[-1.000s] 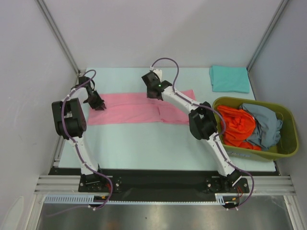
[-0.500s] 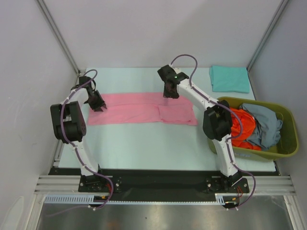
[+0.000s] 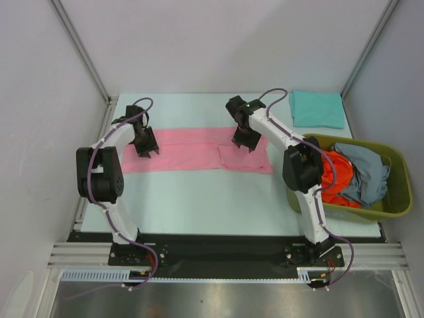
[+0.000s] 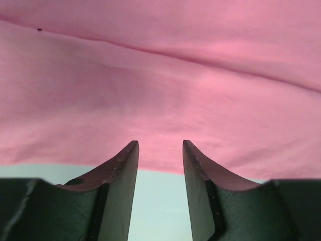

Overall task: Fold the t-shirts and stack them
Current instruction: Fold the tshirt

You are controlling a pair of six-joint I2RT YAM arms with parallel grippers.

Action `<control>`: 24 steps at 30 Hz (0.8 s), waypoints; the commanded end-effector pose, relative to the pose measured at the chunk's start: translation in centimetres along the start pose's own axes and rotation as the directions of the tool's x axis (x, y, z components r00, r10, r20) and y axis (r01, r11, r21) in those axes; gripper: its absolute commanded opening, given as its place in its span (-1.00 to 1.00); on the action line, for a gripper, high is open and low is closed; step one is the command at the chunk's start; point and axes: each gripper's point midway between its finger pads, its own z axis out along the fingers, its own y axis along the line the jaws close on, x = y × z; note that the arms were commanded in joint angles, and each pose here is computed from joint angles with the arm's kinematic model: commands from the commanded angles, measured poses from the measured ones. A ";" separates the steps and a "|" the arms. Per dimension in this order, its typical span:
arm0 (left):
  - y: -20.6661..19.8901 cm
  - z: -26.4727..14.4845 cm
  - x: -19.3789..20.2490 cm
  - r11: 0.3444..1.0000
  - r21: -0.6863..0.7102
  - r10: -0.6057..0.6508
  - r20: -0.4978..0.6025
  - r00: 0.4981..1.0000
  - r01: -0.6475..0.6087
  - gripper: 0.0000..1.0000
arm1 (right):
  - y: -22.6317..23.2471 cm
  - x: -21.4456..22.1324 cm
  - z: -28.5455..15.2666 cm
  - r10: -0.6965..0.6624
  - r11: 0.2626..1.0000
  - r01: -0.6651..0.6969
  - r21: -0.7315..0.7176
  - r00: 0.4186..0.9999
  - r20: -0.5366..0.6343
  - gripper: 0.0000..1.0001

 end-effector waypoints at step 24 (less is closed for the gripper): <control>-4.1 -9.9 1.4 0.977 0.166 0.095 0.219 0.971 -0.133 -0.03 | -1.1 -1.6 7.5 0.331 0.928 -0.325 0.180 0.944 -0.003 0.58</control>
